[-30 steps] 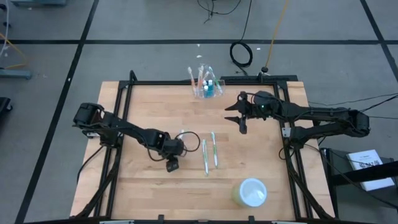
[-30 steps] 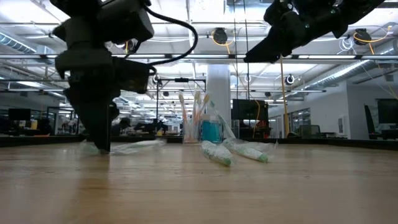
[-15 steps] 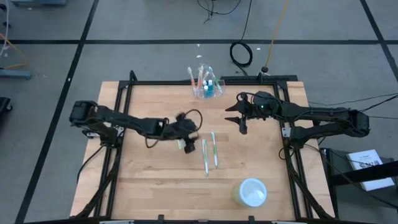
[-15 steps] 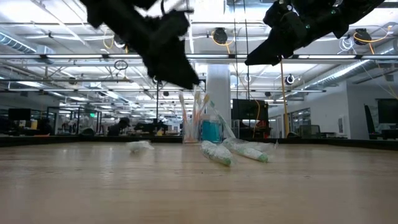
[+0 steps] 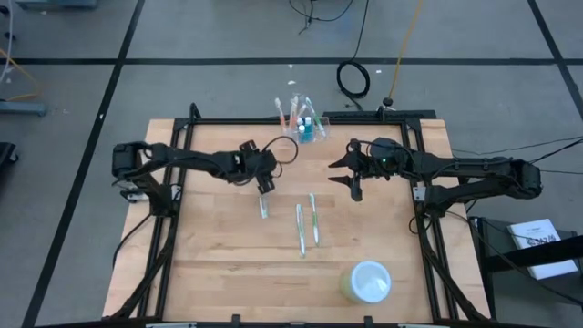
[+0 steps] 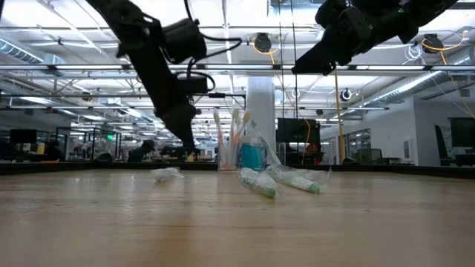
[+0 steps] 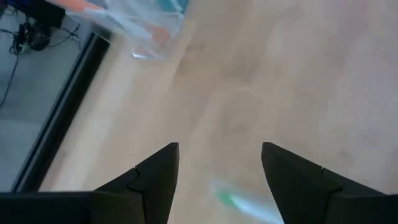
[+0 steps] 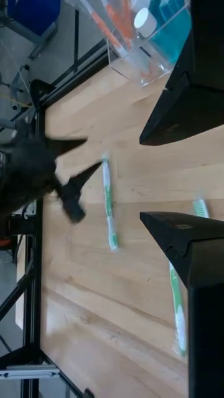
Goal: Pick & Place toothbrushing station
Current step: Put the green toothbrush into the transparent organizer
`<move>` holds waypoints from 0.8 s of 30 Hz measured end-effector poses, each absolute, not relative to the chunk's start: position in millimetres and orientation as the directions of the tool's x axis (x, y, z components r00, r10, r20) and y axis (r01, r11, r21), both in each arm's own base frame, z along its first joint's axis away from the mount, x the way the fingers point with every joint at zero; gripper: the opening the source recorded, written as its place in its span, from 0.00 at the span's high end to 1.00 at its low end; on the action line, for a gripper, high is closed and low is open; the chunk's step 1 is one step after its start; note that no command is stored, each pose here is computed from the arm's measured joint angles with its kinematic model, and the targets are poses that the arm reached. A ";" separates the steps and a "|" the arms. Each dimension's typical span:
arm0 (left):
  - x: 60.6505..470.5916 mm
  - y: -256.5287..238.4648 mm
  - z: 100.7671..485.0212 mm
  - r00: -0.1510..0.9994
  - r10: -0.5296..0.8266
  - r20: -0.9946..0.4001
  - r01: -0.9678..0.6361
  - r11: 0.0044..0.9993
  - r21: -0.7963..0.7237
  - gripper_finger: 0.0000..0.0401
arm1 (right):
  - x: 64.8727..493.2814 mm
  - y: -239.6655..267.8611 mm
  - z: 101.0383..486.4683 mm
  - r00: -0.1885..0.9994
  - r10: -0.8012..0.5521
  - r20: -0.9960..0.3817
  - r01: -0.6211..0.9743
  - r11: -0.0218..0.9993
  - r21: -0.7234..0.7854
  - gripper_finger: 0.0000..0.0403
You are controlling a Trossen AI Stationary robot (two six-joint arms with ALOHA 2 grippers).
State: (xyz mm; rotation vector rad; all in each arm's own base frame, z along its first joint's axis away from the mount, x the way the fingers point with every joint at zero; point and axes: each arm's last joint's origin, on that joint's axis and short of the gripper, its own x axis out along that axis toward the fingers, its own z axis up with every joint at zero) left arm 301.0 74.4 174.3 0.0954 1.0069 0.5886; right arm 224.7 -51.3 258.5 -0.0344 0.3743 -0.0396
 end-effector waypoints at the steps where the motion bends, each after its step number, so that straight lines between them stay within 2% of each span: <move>1: 301.5 80.5 170.8 0.386 0.503 -0.773 -0.421 0.842 0.337 0.42 | 224.8 -51.0 258.5 0.930 -0.044 -0.365 0.031 0.999 -0.041 0.56; 5: 298.5 100.0 151.5 0.335 0.439 -0.834 -0.387 0.871 0.303 0.42 | 224.8 -51.0 258.5 0.930 -0.044 -0.365 0.031 0.999 -0.042 0.56; 11: 288.1 111.9 123.2 0.180 0.324 -0.929 -0.395 0.889 0.233 0.42 | 224.8 -51.1 258.6 0.930 -0.045 -0.364 0.032 0.999 -0.042 0.56; 18: 269.8 93.9 128.2 0.042 0.147 -0.988 -0.517 0.849 0.105 0.42 | 224.7 -51.1 258.5 0.930 -0.045 -0.365 0.031 0.999 -0.044 0.56; 21: 256.8 82.2 140.2 -0.029 0.057 -0.998 -0.602 0.796 0.063 0.42 | 224.7 -51.1 258.5 0.930 -0.045 -0.365 0.031 0.999 -0.044 0.56; 24: 237.5 69.0 152.4 -0.120 -0.131 -0.984 -0.728 0.685 -0.002 0.42 | 224.7 -51.1 258.5 0.930 -0.045 -0.365 0.031 0.999 -0.044 0.56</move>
